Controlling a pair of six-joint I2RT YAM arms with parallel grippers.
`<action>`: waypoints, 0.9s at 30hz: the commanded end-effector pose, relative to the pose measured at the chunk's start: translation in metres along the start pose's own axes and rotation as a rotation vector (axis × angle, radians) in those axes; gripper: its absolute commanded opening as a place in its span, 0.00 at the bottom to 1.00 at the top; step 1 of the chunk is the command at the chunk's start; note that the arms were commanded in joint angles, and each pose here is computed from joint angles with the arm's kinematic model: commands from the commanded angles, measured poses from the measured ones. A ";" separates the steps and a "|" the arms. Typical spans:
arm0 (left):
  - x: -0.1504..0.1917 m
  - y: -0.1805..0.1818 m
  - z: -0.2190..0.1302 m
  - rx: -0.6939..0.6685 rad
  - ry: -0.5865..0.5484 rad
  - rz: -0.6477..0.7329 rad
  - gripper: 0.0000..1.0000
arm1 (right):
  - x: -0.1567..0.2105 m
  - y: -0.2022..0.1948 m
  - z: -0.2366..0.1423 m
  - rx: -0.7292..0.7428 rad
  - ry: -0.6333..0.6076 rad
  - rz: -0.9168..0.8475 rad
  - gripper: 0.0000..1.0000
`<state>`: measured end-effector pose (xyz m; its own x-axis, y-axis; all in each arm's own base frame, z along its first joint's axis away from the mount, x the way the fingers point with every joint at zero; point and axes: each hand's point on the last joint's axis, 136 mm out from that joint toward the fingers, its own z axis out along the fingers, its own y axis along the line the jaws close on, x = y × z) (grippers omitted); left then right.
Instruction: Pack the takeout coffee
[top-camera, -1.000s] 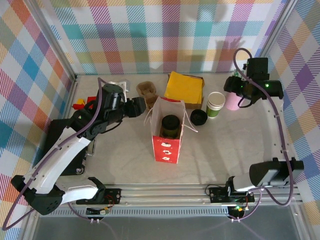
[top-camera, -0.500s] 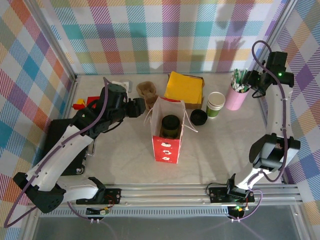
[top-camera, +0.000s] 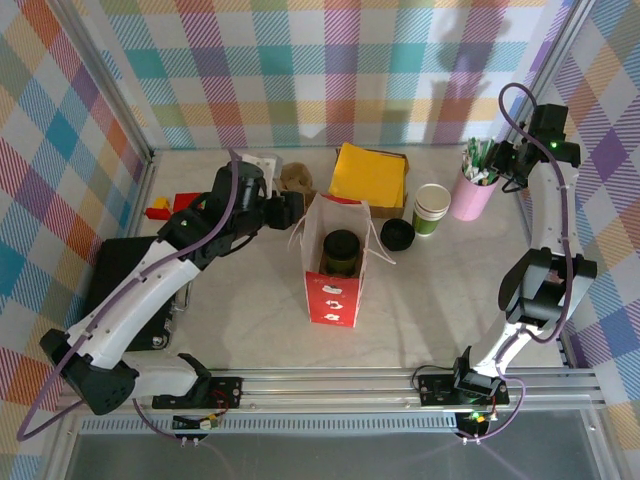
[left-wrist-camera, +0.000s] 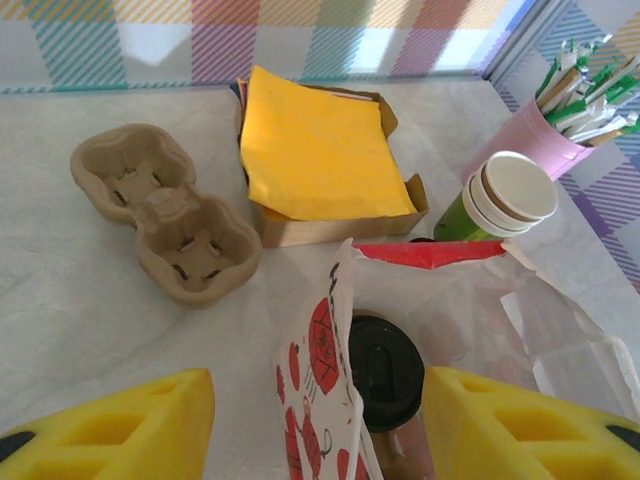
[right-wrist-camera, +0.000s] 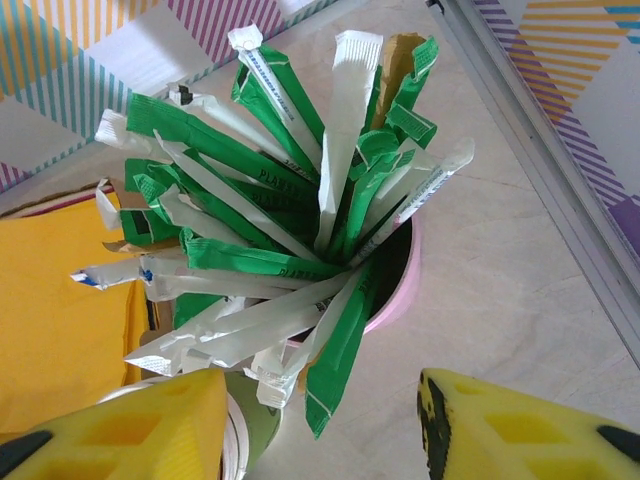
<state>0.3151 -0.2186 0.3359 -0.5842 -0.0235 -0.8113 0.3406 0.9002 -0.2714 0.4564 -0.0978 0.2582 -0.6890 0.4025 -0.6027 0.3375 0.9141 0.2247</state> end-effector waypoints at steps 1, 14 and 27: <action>-0.009 -0.008 0.000 0.041 -0.025 0.026 0.57 | 0.001 -0.001 0.015 -0.010 0.017 -0.022 0.51; -0.008 -0.008 0.004 0.037 -0.019 0.030 0.57 | 0.000 -0.002 0.030 -0.008 0.042 -0.024 0.34; -0.007 -0.007 0.001 0.033 -0.015 0.041 0.57 | -0.001 -0.002 0.022 0.003 0.046 -0.020 0.22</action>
<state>0.3176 -0.2260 0.3347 -0.5786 -0.0026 -0.8156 0.3726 0.8887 -0.2671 0.4704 -0.1009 0.2307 -0.7303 0.3913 -0.5599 0.3330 0.9196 0.2084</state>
